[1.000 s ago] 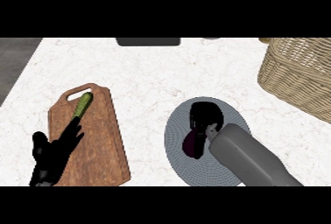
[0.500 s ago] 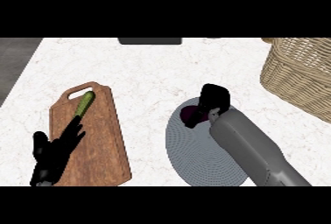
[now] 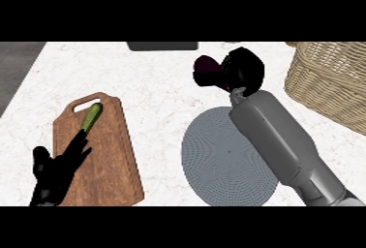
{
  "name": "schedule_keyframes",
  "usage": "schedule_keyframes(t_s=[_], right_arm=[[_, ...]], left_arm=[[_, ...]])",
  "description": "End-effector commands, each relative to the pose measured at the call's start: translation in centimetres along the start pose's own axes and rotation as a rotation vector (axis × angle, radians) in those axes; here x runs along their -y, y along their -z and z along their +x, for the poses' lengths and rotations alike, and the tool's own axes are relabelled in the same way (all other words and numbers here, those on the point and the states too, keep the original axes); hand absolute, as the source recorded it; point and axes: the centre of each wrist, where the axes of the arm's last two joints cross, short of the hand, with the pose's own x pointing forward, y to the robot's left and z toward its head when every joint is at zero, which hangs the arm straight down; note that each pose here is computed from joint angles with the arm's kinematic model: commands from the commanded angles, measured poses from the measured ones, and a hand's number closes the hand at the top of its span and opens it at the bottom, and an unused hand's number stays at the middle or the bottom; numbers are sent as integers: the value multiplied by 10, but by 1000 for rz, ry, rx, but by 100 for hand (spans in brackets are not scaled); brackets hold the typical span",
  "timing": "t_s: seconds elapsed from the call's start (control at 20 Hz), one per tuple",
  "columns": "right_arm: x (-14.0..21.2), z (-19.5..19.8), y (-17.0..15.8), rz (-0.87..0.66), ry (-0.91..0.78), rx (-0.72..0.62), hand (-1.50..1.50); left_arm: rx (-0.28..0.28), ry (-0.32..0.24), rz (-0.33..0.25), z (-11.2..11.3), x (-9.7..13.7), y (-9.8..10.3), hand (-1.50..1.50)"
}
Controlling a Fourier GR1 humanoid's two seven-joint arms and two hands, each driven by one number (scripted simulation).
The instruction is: Pick the eggplant from the placemat and place it in the basket
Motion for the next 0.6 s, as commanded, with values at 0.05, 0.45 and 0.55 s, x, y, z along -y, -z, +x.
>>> schedule_keyframes(t_s=[0.05, 0.45, 0.55], right_arm=[[53, 25, 3, -301, 298, 58, 150], [149, 29, 25, -485, 334, -62, 150], [176, 41, 23, -539, 371, -80, 150]], left_arm=[[-128, -6, 12, -34, -3, -10, 0], [-120, 8, 19, -24, -7, -9, 0], [-109, -11, 27, -18, -1, 0, 0]])
